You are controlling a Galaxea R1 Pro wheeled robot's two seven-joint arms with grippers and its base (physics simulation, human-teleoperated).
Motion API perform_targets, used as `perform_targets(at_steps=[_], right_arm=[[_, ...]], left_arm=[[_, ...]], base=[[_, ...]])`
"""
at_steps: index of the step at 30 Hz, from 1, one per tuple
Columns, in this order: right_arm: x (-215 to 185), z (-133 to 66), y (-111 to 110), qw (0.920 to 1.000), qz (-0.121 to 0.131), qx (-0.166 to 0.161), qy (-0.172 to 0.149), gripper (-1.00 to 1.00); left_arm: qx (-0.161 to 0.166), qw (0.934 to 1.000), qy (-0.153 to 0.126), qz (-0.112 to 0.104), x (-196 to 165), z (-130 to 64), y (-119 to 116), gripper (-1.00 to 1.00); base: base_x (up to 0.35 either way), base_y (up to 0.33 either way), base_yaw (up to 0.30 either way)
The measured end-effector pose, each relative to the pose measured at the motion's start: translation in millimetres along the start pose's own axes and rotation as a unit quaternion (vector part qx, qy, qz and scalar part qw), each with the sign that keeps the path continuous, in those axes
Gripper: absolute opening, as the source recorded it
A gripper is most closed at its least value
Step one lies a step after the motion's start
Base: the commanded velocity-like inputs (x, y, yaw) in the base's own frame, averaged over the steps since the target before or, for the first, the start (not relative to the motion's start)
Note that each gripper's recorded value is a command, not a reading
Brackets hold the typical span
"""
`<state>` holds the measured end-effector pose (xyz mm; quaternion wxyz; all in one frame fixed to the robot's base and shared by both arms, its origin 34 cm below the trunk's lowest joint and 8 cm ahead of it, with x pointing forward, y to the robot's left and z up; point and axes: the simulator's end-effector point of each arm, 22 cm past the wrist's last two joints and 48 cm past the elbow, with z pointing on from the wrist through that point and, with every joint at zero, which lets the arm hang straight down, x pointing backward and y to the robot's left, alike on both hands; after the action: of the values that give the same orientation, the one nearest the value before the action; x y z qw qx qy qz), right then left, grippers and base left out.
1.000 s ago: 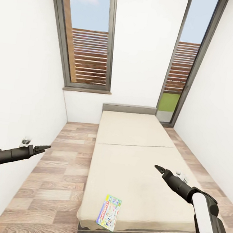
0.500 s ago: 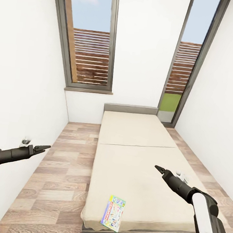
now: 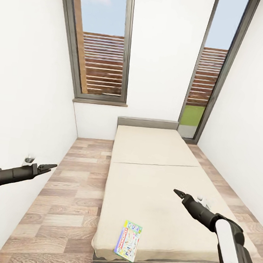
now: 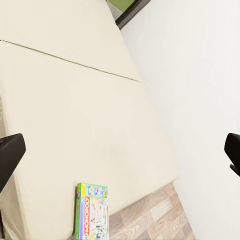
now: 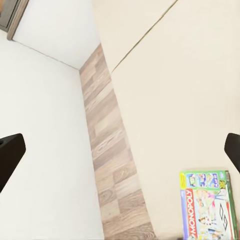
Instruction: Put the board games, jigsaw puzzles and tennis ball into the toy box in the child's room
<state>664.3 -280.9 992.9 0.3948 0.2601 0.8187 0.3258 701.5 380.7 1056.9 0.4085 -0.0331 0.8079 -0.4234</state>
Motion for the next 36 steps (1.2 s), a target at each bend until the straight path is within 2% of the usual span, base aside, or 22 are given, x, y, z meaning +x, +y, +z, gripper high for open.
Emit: perform_targets(at_steps=[7,12,16,21,28,36], right_arm=[[19.0,8.1,-12.9,0.9995,0.019,0.010,0.022,1.00],[37.7,14.2,-27.3,0.9979,0.045,0.017,0.043,1.00],[34.2,12.1,-28.7,0.9948,0.095,-0.005,0.038,1.00],[34.1,10.5,-36.2,0.9906,0.131,-0.015,0.038,1.00],[74.5,17.1,-70.8,0.9807,0.179,0.015,0.079,1.00],[107.7,19.8,-95.1,0.9710,0.211,0.040,0.106,1.00]], left_arm=[[0.002,1.0000,0.001,-0.001,1.6,2.2,-1.4,1.00],[0.006,1.0000,0.001,-0.002,2.4,3.9,-3.1,1.00],[0.007,1.0000,0.001,-0.003,2.5,4.3,-3.9,1.00],[0.008,1.0000,0.001,-0.004,3.5,4.8,-3.9,1.00],[0.012,0.9999,0.000,-0.005,2.9,4.3,-5.3,1.00],[0.017,0.9998,0.001,-0.005,3.4,4.2,-7.7,1.00]], base=[[0.000,0.000,0.000],[0.000,0.021,0.000],[0.000,0.186,0.000],[0.000,0.090,0.000],[-0.069,0.034,0.000],[-0.043,0.018,0.000]])
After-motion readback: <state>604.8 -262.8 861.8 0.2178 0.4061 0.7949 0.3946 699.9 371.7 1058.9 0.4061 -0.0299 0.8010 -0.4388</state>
